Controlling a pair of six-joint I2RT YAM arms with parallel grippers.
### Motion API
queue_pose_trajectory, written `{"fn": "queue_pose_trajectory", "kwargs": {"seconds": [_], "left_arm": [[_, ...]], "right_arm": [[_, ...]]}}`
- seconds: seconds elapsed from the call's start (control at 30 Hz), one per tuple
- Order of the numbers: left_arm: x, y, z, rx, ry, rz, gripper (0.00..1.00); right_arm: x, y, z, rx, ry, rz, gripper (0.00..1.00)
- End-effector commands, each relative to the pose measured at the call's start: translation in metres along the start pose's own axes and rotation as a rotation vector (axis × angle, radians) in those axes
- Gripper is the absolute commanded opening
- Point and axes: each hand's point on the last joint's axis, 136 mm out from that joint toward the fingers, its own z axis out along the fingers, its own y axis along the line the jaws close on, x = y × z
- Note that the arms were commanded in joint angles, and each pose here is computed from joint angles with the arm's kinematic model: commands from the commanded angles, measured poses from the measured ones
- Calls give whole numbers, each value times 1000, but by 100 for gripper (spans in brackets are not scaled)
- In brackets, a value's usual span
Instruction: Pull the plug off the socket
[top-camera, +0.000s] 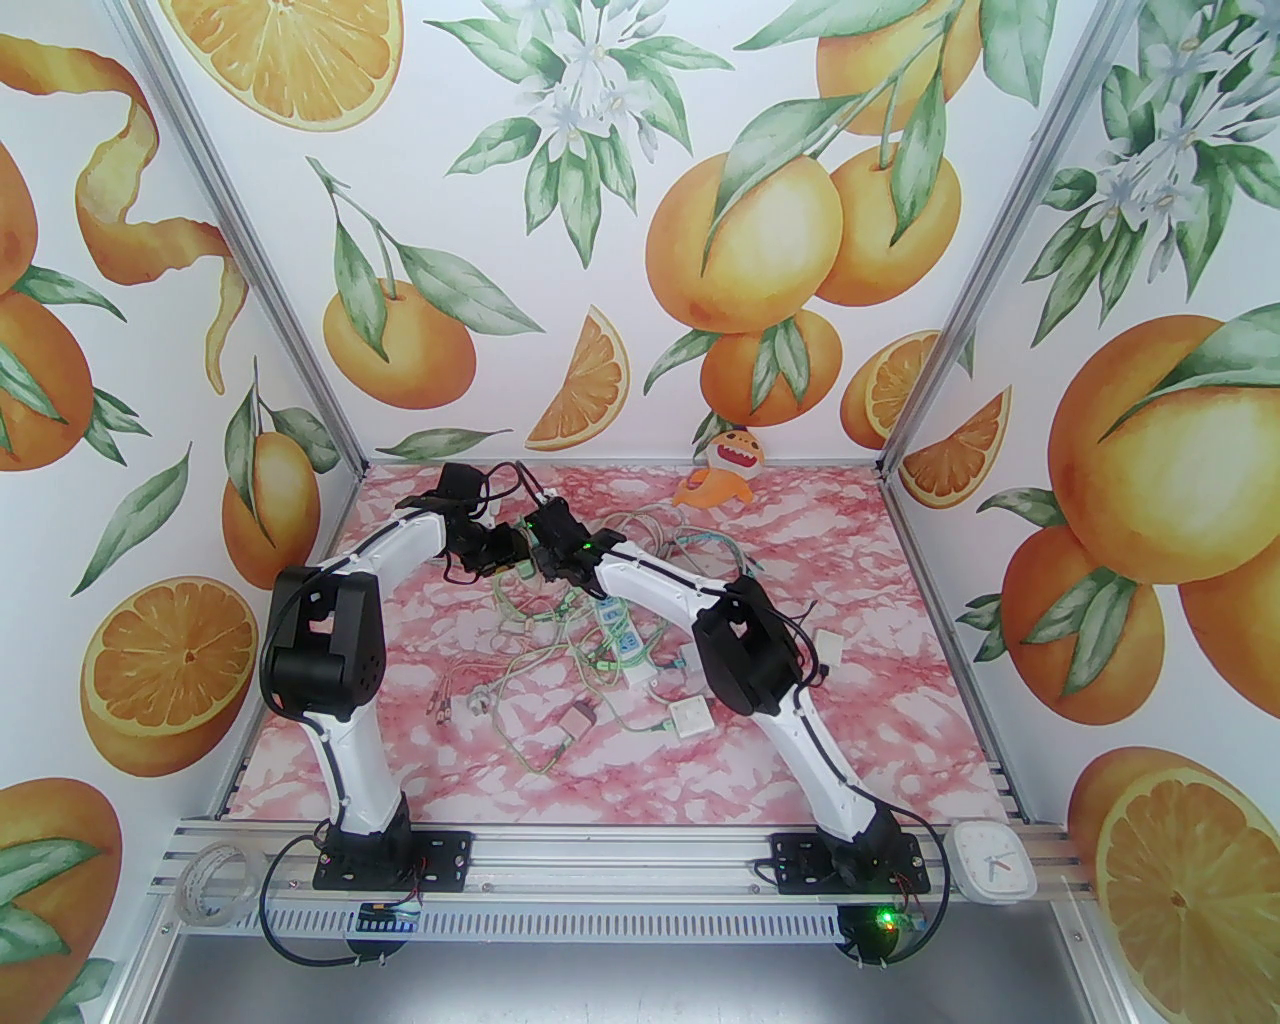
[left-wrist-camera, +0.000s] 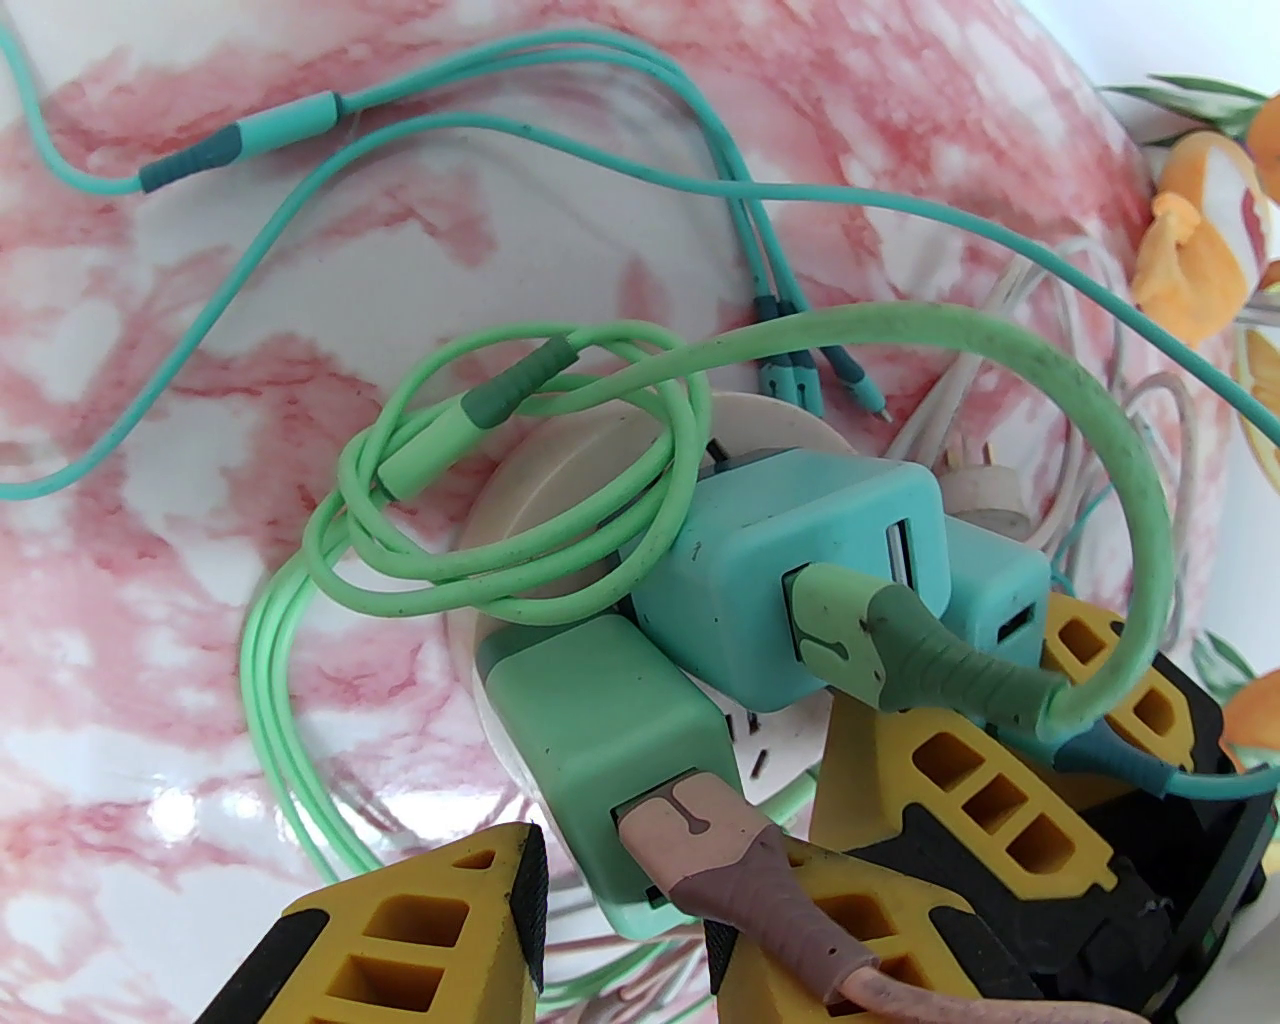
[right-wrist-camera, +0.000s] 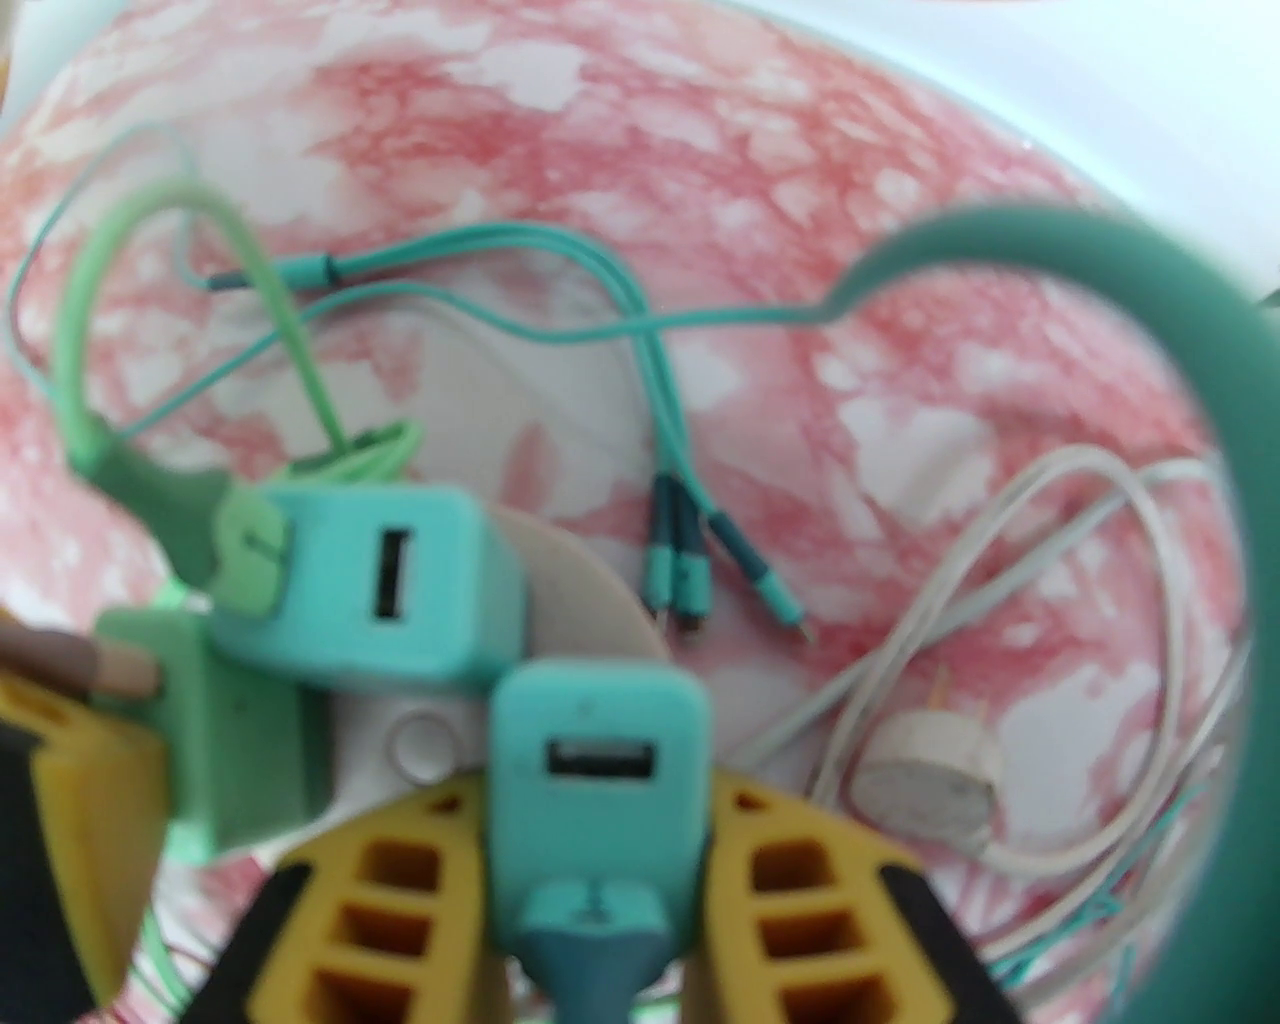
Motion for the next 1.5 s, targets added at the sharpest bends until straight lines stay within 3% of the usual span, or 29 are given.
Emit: {"fn": "queue_pose_trajectory", "kwargs": {"seconds": [0.0, 0.13, 0.23, 0.73, 0.83, 1.23, 1.47], "left_arm": [[99, 73, 54, -267, 336, -73, 34], [99, 74, 53, -270, 334, -73, 33], [99, 74, 54, -270, 335, -73, 33], [100, 73, 55, -270, 338, -76, 33], [100, 74, 55, -274, 338, -72, 33], [101, 75, 56, -276, 341, -70, 33], [101, 75, 58, -274, 342, -72, 33]], "right_arm": [[-51, 7, -37, -185, -102, 155, 14], [-61, -17, -38, -223, -115, 272, 14], [-60, -9, -40, -236, -114, 246, 14], [-3, 107, -40, -179, -39, -200, 16], [-13, 94, -43, -153, -54, -186, 15], [-62, -20, -47, -225, -119, 261, 15], [-59, 1, -48, -210, -102, 184, 15]]}}
